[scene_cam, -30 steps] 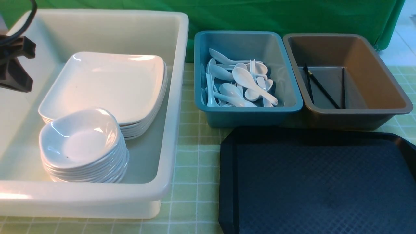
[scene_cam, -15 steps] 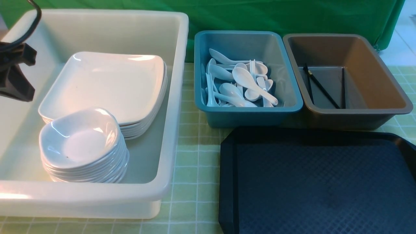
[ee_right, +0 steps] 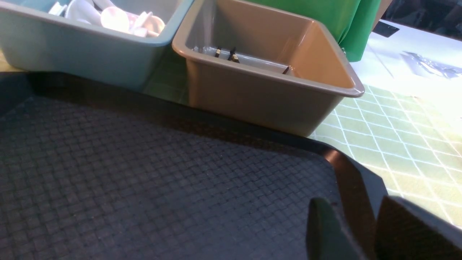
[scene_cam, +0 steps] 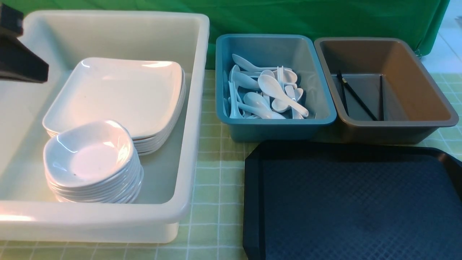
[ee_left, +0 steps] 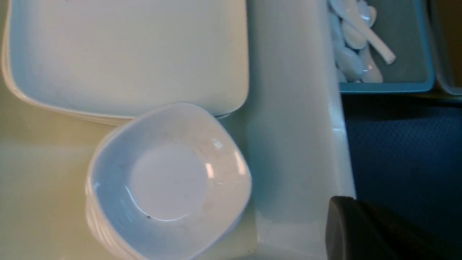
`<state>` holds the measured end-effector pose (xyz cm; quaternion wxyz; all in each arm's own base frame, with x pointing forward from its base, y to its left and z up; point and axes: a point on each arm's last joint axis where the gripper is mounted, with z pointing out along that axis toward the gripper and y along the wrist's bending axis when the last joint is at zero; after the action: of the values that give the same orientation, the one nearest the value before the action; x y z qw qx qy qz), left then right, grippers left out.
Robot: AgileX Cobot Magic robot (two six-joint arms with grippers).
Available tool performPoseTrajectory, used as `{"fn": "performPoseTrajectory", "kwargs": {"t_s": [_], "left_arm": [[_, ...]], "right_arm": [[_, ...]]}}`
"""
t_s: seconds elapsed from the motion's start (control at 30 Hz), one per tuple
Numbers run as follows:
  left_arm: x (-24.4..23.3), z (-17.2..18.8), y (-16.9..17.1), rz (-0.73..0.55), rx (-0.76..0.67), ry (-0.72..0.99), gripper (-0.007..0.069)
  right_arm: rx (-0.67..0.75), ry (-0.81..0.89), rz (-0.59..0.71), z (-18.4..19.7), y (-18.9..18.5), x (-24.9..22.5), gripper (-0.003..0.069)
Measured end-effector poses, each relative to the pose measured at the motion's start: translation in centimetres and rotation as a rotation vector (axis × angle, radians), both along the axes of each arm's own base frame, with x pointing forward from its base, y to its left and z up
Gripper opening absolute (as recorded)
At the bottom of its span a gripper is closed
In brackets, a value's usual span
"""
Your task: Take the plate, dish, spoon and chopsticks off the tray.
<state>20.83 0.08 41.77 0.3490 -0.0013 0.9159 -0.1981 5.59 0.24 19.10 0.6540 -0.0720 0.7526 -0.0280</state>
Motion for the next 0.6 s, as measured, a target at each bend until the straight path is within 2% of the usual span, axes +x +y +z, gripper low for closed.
{"fn": "performPoseTrajectory", "kwargs": {"t_s": [0.17, 0.23, 0.3, 0.43, 0.6], "left_arm": [[-5.3, -0.6, -1.6, -0.02, -0.029, -0.109, -0.001], [-9.0, -2.2, -2.4, -0.01, -0.025, -0.173, -0.001], [-10.3, -2.9, -2.7, -0.001, -0.022, -0.202, -0.001], [-14.5, -6.0, -3.5, 0.07, -0.053, -0.385, -0.001], [-15.9, -8.6, -3.2, 0.184, -0.081, -0.552, -0.001]], "right_arm": [[0.0, 0.0, 0.0, 0.0, 0.0, 0.0, 0.0216], [0.0, 0.0, 0.0, 0.0, 0.0, 0.0, 0.0221], [0.0, 0.0, 0.0, 0.0, 0.0, 0.0, 0.0224], [0.0, 0.0, 0.0, 0.0, 0.0, 0.0, 0.023], [0.0, 0.0, 0.0, 0.0, 0.0, 0.0, 0.023]]}}
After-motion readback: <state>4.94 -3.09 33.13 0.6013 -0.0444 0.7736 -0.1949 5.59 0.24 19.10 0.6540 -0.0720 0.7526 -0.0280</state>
